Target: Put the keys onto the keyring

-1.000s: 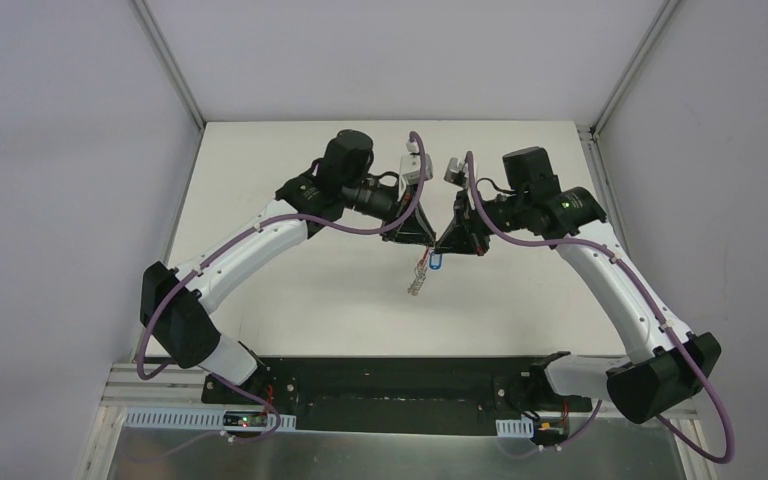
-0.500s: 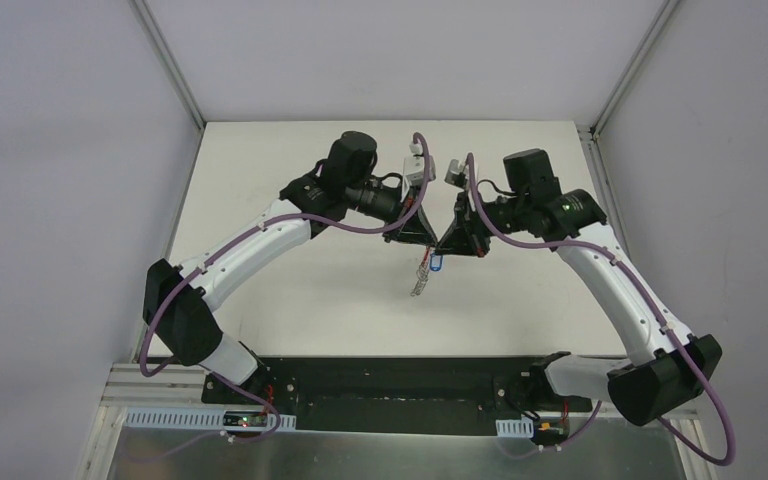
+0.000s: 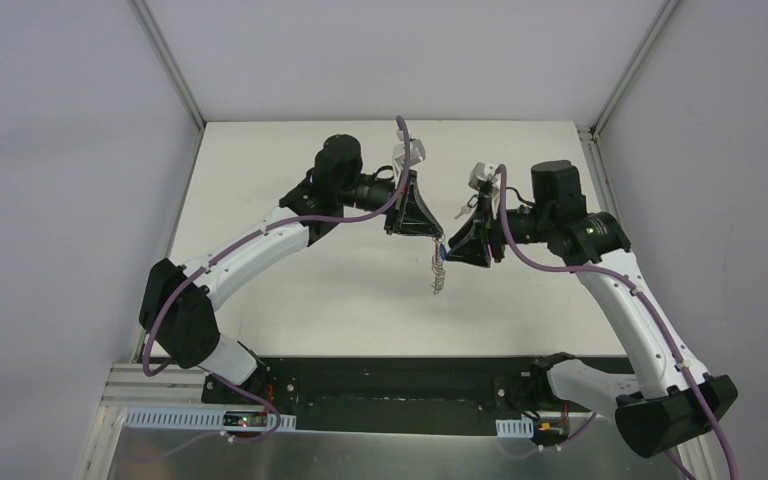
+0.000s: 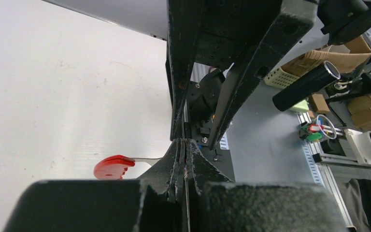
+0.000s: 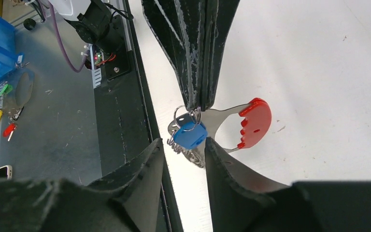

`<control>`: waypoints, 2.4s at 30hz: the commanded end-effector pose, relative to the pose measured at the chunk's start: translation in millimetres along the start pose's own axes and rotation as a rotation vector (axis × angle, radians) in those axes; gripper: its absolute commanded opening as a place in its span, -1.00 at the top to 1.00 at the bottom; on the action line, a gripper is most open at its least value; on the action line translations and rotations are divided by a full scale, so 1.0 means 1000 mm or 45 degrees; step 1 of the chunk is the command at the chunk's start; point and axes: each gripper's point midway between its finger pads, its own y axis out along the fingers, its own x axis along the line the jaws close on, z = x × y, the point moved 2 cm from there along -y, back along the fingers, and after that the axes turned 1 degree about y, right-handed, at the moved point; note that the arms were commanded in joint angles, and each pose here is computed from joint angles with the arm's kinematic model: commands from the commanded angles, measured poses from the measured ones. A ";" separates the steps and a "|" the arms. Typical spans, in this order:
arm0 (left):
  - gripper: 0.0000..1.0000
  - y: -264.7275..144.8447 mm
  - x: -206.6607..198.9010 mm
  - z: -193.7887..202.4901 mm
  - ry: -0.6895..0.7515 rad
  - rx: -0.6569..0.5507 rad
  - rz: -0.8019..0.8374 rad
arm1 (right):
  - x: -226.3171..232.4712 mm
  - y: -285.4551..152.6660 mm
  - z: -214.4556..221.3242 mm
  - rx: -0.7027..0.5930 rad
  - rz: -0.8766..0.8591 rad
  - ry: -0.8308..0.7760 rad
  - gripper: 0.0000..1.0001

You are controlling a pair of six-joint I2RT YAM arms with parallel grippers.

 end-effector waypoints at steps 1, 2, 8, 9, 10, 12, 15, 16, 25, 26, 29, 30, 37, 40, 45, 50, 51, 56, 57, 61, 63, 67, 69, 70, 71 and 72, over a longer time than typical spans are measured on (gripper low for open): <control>1.00 -0.008 -0.029 -0.028 0.102 -0.099 0.089 | 0.004 0.000 -0.008 -0.053 -0.042 -0.048 0.20; 1.00 -0.007 -0.029 -0.029 0.099 -0.100 0.090 | 0.003 0.000 -0.008 -0.054 -0.042 -0.048 0.20; 1.00 -0.006 -0.028 -0.029 0.091 -0.103 0.095 | 0.001 0.002 -0.016 -0.063 -0.062 -0.047 0.19; 1.00 -0.006 -0.028 -0.029 0.092 -0.103 0.096 | 0.002 0.002 -0.017 -0.066 -0.068 -0.047 0.20; 1.00 -0.006 -0.028 -0.028 0.092 -0.103 0.096 | 0.002 0.003 -0.018 -0.068 -0.079 -0.046 0.22; 1.00 -0.006 -0.027 -0.028 0.090 -0.102 0.095 | 0.003 0.004 -0.020 -0.071 -0.097 -0.042 0.24; 1.00 -0.005 -0.026 -0.028 0.089 -0.102 0.093 | 0.005 0.005 -0.021 -0.075 -0.125 -0.031 0.28; 1.00 -0.005 -0.026 -0.028 0.088 -0.102 0.093 | 0.005 0.006 -0.020 -0.074 -0.129 -0.027 0.30; 1.00 -0.006 -0.024 -0.028 0.087 -0.104 0.091 | 0.004 0.006 -0.014 -0.076 -0.122 -0.025 0.82; 1.00 -0.006 -0.024 -0.029 0.086 -0.106 0.090 | 0.005 0.006 -0.013 -0.076 -0.122 -0.024 0.89; 1.00 -0.007 -0.024 -0.032 0.083 -0.118 0.092 | 0.004 0.006 -0.011 -0.074 -0.119 -0.022 1.00; 1.00 -0.007 -0.024 -0.033 0.082 -0.124 0.090 | 0.004 0.006 -0.011 -0.075 -0.118 -0.023 1.00; 1.00 -0.008 -0.020 -0.040 0.064 -0.164 0.064 | 0.001 0.009 -0.004 -0.062 -0.104 -0.001 1.00; 1.00 -0.009 -0.016 -0.044 0.048 -0.190 0.045 | -0.002 0.011 0.000 -0.057 -0.098 0.014 1.00; 1.00 -0.008 -0.014 -0.044 0.021 -0.201 0.041 | -0.003 0.012 -0.003 -0.059 -0.099 0.031 1.00; 1.00 -0.007 -0.010 -0.038 0.004 -0.195 0.039 | -0.008 0.016 -0.008 -0.058 -0.088 0.055 1.00; 1.00 -0.007 -0.010 -0.037 0.002 -0.194 0.038 | -0.008 0.017 -0.009 -0.057 -0.090 0.062 1.00; 1.00 -0.007 -0.010 -0.035 0.001 -0.192 0.043 | -0.008 0.016 -0.014 -0.061 -0.084 0.062 0.79; 1.00 -0.006 -0.010 -0.036 0.004 -0.192 0.044 | -0.007 0.015 -0.015 -0.061 -0.078 0.051 0.73; 1.00 -0.007 -0.011 -0.035 0.008 -0.184 0.057 | -0.005 0.005 -0.022 -0.076 -0.022 -0.013 0.51; 1.00 -0.007 -0.012 -0.033 0.010 -0.178 0.068 | -0.002 -0.002 -0.028 -0.097 0.004 -0.052 0.43; 1.00 -0.007 -0.012 -0.030 0.006 -0.166 0.078 | 0.000 -0.012 -0.038 -0.129 0.055 -0.105 0.15; 1.00 -0.007 -0.012 -0.029 0.006 -0.166 0.080 | 0.000 -0.014 -0.042 -0.136 0.060 -0.118 0.10; 1.00 -0.007 -0.012 -0.029 0.006 -0.166 0.081 | 0.000 -0.013 -0.043 -0.135 0.050 -0.117 0.10; 1.00 -0.007 -0.012 -0.029 0.006 -0.167 0.083 | -0.001 -0.012 -0.044 -0.135 0.043 -0.114 0.10; 1.00 -0.007 -0.012 -0.029 0.006 -0.168 0.083 | -0.001 -0.011 -0.044 -0.133 0.033 -0.109 0.10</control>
